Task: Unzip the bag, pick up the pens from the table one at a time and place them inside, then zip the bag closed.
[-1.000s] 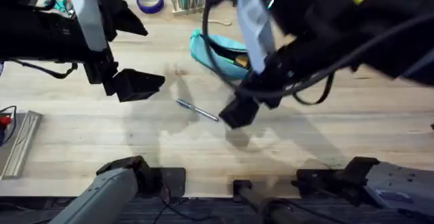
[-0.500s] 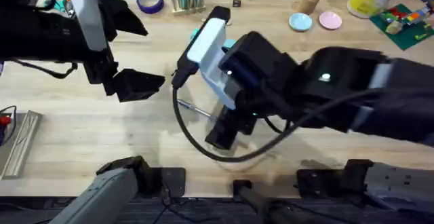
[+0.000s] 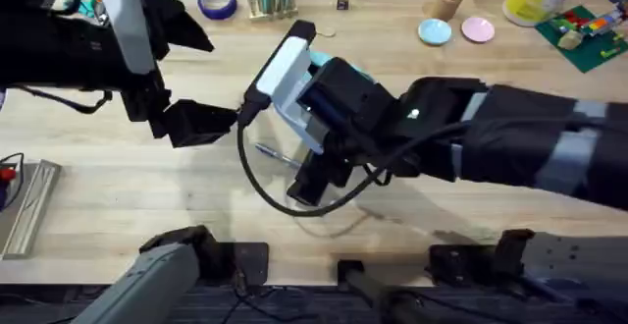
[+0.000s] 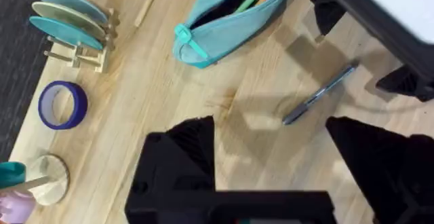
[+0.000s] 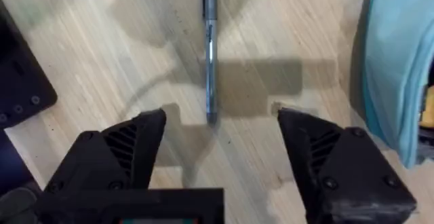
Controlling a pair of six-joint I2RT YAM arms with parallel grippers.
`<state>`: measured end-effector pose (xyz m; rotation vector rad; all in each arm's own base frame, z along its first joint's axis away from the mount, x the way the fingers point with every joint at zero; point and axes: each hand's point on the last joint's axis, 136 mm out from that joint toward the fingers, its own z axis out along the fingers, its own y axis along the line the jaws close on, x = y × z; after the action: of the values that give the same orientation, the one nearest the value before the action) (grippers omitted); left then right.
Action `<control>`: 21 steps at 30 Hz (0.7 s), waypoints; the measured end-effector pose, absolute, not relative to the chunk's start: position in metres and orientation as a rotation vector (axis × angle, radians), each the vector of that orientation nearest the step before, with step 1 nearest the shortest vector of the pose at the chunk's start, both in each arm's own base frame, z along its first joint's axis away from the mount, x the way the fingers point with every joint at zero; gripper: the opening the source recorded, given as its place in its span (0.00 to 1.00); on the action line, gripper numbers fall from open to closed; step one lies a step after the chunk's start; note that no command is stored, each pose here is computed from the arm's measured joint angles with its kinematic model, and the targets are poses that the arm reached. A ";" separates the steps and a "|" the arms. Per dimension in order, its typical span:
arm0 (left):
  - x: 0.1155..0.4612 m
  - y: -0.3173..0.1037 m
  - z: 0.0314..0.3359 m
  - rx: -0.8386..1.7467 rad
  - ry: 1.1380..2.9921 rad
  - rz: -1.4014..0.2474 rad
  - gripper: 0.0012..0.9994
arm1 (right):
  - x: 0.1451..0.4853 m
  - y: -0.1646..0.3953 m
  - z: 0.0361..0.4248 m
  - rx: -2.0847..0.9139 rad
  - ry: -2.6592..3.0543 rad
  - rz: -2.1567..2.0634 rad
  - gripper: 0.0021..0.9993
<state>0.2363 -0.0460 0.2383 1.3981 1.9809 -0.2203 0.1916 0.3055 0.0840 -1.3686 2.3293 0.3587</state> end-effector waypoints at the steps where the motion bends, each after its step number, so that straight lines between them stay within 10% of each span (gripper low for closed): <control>1: 0.236 -0.046 0.238 1.398 1.981 -0.221 0.99 | 0.192 0.306 0.082 -1.370 2.333 0.357 1.00; 21: 0.238 -0.045 0.239 1.397 1.978 -0.211 0.99 | 0.168 0.326 0.037 -1.490 2.362 0.316 1.00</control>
<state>0.2378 -0.0450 0.2388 1.3968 1.9776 -0.2110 0.1679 0.3265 0.0370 -1.4896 2.3621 0.3161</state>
